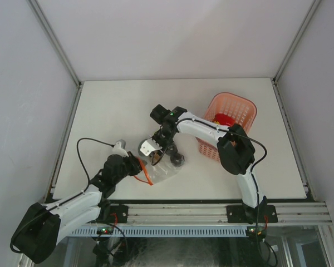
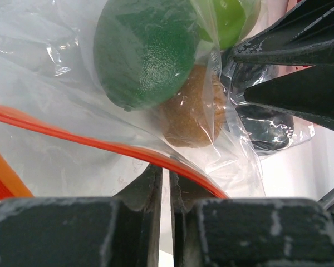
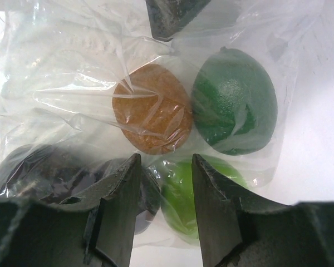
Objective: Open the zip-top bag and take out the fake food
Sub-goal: Pick up the fake fruit from the zipper food storage bag.
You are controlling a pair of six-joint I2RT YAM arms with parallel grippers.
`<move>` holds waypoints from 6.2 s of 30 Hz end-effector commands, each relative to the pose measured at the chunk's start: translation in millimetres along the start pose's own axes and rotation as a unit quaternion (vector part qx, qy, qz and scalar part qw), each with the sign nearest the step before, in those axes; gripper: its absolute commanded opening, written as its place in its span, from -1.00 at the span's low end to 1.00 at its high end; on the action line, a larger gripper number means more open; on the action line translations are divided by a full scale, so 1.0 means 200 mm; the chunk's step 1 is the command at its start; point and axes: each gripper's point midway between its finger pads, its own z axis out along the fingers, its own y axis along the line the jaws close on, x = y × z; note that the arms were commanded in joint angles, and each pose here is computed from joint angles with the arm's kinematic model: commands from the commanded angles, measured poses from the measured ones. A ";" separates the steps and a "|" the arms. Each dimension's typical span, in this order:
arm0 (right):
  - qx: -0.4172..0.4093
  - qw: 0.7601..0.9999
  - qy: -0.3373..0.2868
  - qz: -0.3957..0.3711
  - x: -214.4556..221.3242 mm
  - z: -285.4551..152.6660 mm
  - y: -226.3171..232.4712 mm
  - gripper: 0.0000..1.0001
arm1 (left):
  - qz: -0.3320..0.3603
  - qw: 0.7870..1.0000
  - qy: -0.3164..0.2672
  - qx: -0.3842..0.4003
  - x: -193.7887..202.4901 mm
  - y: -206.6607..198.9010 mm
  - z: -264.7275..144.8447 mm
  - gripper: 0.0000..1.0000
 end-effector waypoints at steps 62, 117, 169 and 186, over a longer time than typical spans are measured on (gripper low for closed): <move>-0.036 0.994 -0.100 0.039 -0.21 0.16 0.07 -0.77 | -0.023 0.999 -0.035 0.008 -0.06 -0.02 0.07 0.40; -0.024 0.988 -0.118 0.099 -0.22 0.23 -0.01 -0.69 | -0.028 0.999 -0.010 0.019 0.00 -0.03 0.14 0.29; 0.148 0.952 -0.083 0.254 -0.10 -0.29 -0.19 -0.60 | -0.052 0.997 -0.053 -0.007 -0.27 -0.21 -0.58 -0.58; 0.139 0.948 -0.188 0.216 -0.51 -0.57 -0.04 -0.47 | -0.054 0.992 -0.101 0.058 -0.42 -0.38 -0.70 -0.59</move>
